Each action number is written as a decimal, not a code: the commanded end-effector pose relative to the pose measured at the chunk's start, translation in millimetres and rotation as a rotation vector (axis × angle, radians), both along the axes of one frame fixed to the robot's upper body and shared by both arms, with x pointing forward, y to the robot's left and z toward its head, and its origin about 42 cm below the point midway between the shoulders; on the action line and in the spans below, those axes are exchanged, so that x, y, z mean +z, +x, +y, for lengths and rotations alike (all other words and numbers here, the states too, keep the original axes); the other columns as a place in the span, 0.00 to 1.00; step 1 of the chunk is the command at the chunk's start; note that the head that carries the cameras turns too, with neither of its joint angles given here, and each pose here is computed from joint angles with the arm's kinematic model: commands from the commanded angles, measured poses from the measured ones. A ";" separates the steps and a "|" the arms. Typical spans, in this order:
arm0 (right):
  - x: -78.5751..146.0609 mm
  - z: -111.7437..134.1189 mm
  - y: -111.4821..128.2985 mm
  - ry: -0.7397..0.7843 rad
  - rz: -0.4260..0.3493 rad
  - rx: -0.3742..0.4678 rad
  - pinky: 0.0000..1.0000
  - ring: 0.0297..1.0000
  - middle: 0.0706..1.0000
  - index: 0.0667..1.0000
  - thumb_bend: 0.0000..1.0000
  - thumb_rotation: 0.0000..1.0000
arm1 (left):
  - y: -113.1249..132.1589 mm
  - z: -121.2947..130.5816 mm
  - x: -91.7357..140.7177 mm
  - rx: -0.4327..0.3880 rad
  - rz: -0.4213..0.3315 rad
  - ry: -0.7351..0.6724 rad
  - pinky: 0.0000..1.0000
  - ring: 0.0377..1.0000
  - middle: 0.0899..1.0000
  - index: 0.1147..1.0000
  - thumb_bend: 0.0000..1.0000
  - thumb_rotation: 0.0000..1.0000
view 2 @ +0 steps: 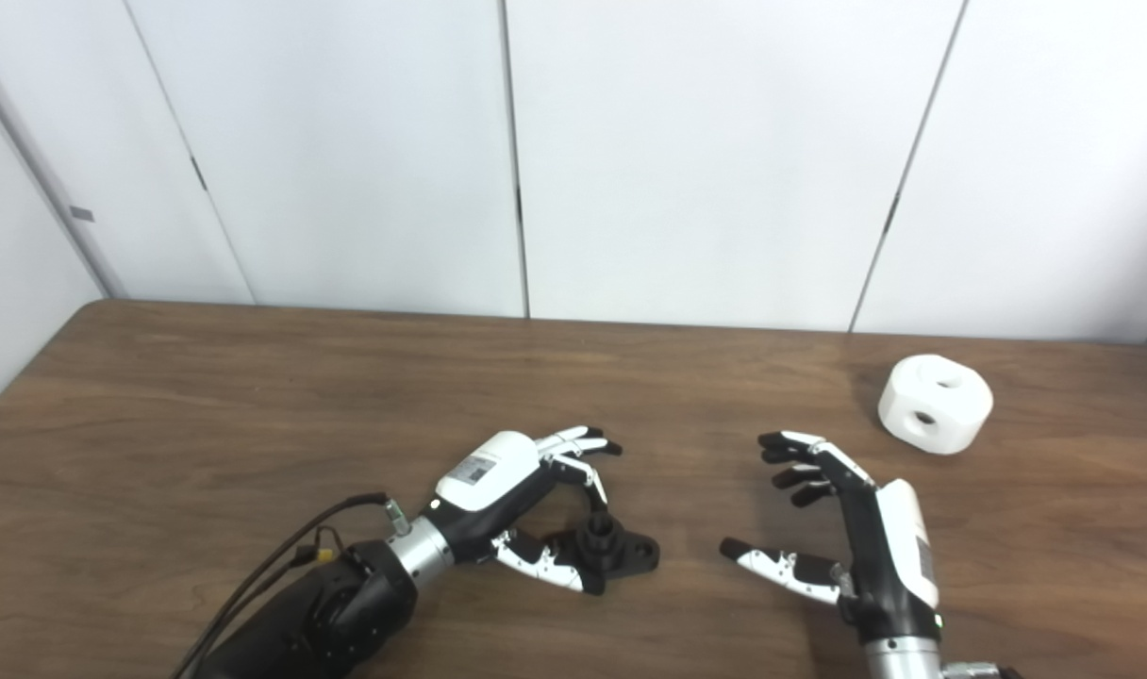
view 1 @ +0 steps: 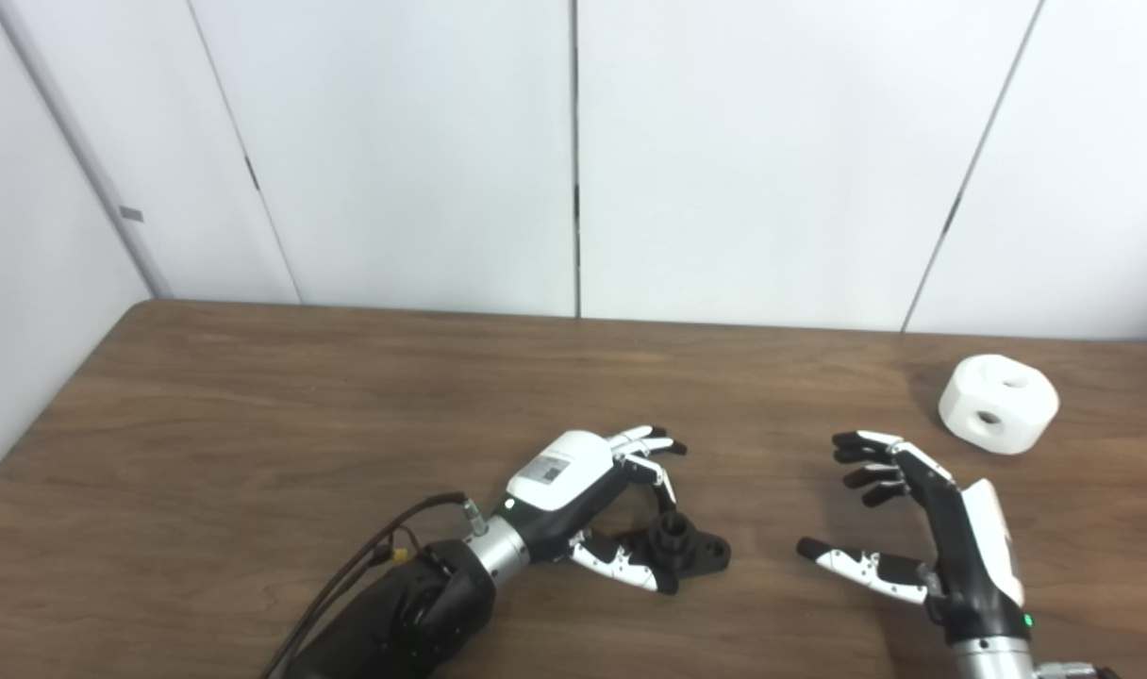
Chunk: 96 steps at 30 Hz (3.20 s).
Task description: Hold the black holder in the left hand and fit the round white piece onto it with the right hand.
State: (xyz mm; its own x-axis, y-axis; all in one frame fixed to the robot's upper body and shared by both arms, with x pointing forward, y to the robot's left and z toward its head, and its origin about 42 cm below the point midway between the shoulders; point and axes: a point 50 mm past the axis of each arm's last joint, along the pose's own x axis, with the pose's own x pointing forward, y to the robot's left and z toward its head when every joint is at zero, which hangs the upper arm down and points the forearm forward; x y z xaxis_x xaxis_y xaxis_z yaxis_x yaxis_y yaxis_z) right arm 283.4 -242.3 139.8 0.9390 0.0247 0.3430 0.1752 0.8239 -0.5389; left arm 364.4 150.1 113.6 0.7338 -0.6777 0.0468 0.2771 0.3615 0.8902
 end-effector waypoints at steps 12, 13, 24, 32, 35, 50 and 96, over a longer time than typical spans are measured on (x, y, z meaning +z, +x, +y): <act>65.7 0.9 25.6 -0.184 -0.149 0.006 0.51 0.61 0.67 0.70 0.64 0.05 | -5.1 35.3 -49.6 -0.004 0.113 0.301 0.81 0.94 0.89 0.42 0.52 0.07; 73.2 0.2 29.8 -0.248 -0.150 -0.009 0.50 0.60 0.67 0.71 0.65 0.08 | -4.4 38.4 -48.5 -0.004 0.112 0.300 0.81 0.94 0.88 0.42 0.52 0.07; 157.6 -10.0 86.6 -0.819 -0.082 -0.307 0.61 0.76 0.83 0.81 0.77 0.30 | 1.4 64.3 -43.0 -0.006 0.104 0.274 0.76 0.87 0.83 0.42 0.52 0.06; 186.7 -32.8 125.2 -0.982 0.053 -0.504 0.77 0.88 0.94 0.84 0.90 0.33 | 4.2 73.6 -48.9 -0.017 0.098 0.271 0.74 0.86 0.83 0.42 0.52 0.06; 191.1 -42.0 134.2 -0.997 0.108 -0.542 0.82 0.93 0.98 0.85 0.93 0.36 | 4.9 75.7 -50.0 -0.022 0.103 0.261 0.74 0.87 0.84 0.42 0.52 0.06; 190.2 -82.3 153.8 -1.015 0.414 -0.559 0.92 0.99 1.00 0.88 1.00 0.47 | 4.6 81.0 -49.6 -0.022 0.112 0.269 0.75 0.89 0.84 0.42 0.52 0.06; 132.8 -93.9 176.9 -0.945 0.532 -0.425 0.91 0.95 0.96 0.82 1.00 0.43 | -8.8 82.7 -48.3 -0.048 0.103 0.246 0.77 0.86 0.82 0.42 0.52 0.05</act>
State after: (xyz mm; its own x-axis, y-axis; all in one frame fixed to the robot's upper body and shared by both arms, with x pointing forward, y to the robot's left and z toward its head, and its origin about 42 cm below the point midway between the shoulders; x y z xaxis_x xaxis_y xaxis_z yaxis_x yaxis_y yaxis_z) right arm 451.7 -333.6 241.7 0.9420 -0.2800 -0.1849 -0.1951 -0.0088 -0.9807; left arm 381.7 192.2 109.9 0.6854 -0.7251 0.0667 0.2381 0.3097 0.9206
